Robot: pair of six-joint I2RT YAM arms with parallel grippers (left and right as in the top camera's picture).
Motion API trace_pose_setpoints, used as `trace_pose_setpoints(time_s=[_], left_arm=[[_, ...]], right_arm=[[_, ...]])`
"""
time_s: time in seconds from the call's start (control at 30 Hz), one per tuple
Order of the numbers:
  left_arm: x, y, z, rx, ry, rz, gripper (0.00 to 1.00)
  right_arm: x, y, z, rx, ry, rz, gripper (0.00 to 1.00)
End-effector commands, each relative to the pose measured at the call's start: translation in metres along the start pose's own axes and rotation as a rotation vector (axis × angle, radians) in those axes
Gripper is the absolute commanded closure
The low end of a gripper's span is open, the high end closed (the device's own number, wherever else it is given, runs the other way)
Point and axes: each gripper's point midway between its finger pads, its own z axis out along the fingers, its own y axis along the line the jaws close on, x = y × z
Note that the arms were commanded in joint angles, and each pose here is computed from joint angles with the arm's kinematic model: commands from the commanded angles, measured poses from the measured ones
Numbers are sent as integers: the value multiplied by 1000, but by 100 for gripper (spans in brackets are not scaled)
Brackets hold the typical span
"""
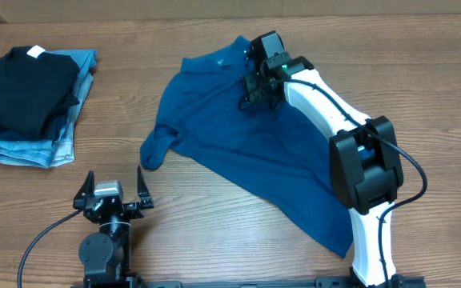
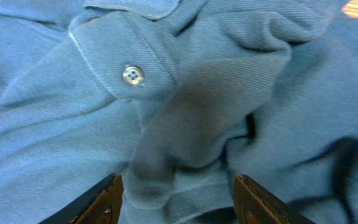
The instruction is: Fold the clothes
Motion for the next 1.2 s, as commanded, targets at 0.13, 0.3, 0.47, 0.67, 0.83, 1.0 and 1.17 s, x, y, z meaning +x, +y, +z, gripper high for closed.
trace_pose_setpoints(time_s=[0.13, 0.3, 0.47, 0.67, 0.83, 1.0, 1.17], left_arm=[[-1, 0, 0, -4, -9, -10, 0], [-1, 0, 0, -4, -9, -10, 0], [-1, 0, 0, -4, -9, -10, 0], [-1, 0, 0, -4, -9, -10, 0], [-1, 0, 0, -4, -10, -10, 0], [-1, 0, 0, -4, -10, -10, 0], [-1, 0, 0, -4, -10, -10, 0]], right_arm=[[11, 12, 26, -56, 25, 109, 40], [9, 14, 29, -59, 15, 110, 44], [5, 14, 27, -61, 5, 110, 96], [-27, 3, 0, 28, -48, 45, 96], [-65, -9, -34, 128, -127, -54, 96], [-90, -14, -42, 164, -208, -193, 96], [-119, -42, -56, 332, -310, -237, 96]])
